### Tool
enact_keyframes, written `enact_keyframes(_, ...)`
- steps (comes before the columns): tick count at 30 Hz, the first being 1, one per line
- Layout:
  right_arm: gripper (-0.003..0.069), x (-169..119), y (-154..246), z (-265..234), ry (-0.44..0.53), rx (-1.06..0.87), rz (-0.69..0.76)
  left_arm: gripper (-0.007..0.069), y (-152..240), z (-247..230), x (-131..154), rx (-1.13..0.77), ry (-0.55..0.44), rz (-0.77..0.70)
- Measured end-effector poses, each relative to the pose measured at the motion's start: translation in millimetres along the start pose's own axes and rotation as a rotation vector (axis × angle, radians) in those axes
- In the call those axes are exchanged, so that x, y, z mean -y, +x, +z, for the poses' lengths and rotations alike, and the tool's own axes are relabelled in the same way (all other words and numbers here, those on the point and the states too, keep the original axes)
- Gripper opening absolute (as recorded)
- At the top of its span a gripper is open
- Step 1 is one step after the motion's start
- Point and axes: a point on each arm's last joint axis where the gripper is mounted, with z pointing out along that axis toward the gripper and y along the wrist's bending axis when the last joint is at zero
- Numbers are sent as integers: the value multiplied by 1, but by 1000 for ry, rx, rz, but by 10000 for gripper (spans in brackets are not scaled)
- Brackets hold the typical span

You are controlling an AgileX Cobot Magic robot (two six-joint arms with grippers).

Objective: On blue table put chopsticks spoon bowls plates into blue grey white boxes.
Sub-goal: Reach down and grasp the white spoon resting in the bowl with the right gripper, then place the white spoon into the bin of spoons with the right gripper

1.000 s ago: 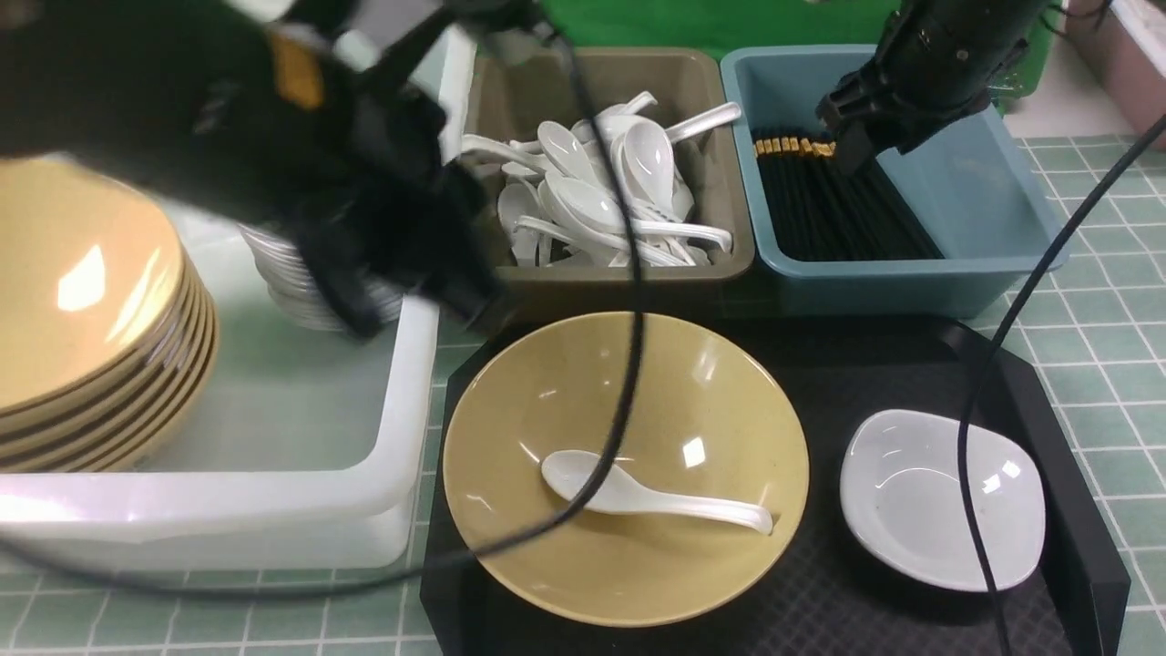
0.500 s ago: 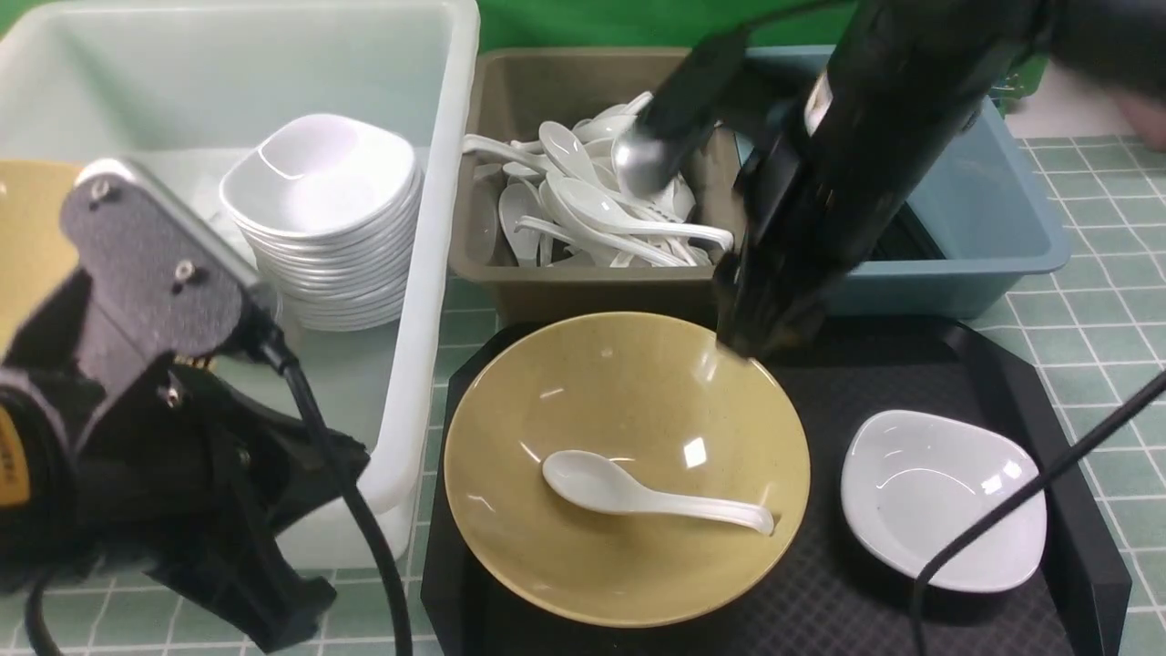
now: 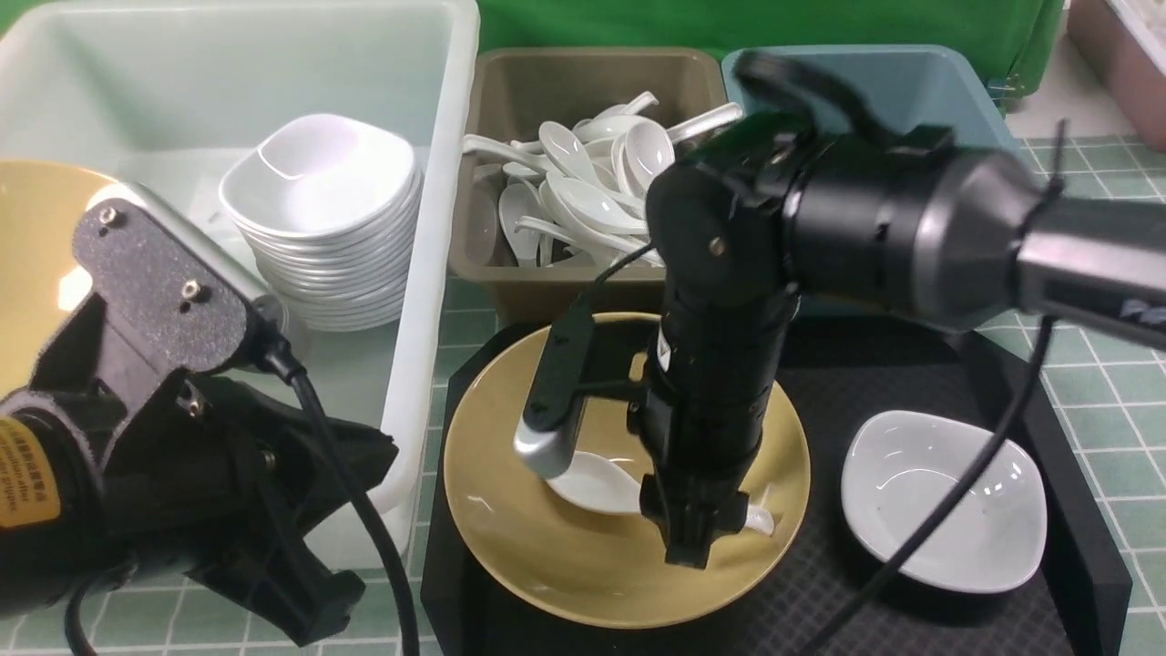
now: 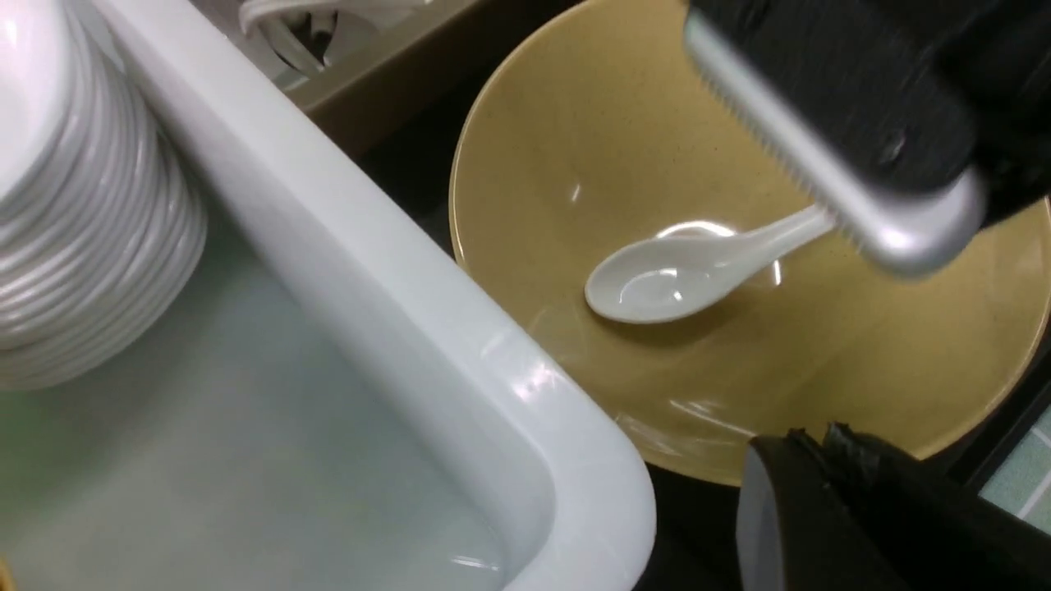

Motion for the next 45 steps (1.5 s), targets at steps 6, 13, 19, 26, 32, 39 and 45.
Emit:
enact_keyframes(6, 391, 3, -4, 18, -16, -29, -16, 2, -1, 1, -1, 23, -7, 15)
enact_keyframes(13, 138, 6, -7, 12, 9, -13, -24, 2, 0, 8, -1, 27, -12, 9)
enact_keyframes(19, 84, 24, -15, -20, 156, 5, -13, 2, -2, 38, -4, -27, -14, -59)
enact_keyframes(26, 84, 86, -10, -80, 395, 271, 265, 2, -23, 71, -43, -39, -112, -249)
enact_keyframes(32, 84, 120, -11, -100, 510, 566, 455, 2, -59, 64, -71, 77, -172, -303)
enact_keyframes(39, 126, 151, -18, -83, 556, 754, 552, 2, -69, 58, -72, 83, -157, -296)
enact_keyframes(45, 411, 166, -16, -63, 516, 777, 679, 2, -60, 60, -68, -18, -124, -303)
